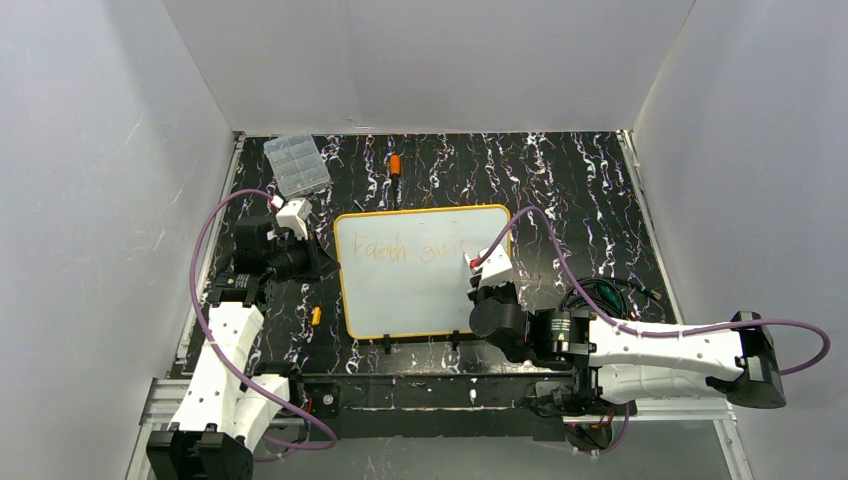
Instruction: Write a sentence on the whiteboard
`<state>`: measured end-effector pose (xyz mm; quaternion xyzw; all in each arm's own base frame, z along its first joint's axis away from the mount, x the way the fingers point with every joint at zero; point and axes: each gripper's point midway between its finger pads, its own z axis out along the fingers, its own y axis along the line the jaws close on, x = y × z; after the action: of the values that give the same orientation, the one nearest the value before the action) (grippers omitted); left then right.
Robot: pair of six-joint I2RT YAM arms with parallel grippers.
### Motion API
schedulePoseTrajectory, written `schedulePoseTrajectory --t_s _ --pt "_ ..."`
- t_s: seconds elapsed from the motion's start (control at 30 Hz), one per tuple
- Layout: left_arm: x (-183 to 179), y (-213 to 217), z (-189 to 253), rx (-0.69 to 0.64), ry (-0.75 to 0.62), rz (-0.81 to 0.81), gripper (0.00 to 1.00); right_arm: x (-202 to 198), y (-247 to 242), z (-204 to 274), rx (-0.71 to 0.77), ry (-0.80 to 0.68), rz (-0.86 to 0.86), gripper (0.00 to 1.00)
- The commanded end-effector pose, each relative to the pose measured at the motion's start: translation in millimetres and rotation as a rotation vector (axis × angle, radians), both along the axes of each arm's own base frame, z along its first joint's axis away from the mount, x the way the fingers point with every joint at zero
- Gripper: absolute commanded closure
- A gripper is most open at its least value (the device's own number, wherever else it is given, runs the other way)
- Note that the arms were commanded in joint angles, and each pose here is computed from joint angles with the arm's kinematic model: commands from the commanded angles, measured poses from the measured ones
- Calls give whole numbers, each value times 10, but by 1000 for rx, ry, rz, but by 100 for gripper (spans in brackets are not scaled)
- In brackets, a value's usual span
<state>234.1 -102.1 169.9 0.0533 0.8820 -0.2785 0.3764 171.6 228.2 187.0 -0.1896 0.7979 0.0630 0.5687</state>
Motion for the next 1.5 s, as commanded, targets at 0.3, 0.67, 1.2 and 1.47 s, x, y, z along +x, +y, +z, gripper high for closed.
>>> schedulePoseTrajectory --t_s 0.3,0.67,1.2,1.47 --pt "-12 -9 69 -3 -13 -5 93 146 -3 317 -1 -112 -67 99" --pt "-11 -7 69 -3 -13 -5 93 312 32 486 -5 -150 -88 99" --pt "-9 -7 71 -3 -14 -4 93 359 82 388 7 -100 -52 99" --pt "-11 -7 75 -3 -16 -4 93 274 40 238 23 -36 -48 99"
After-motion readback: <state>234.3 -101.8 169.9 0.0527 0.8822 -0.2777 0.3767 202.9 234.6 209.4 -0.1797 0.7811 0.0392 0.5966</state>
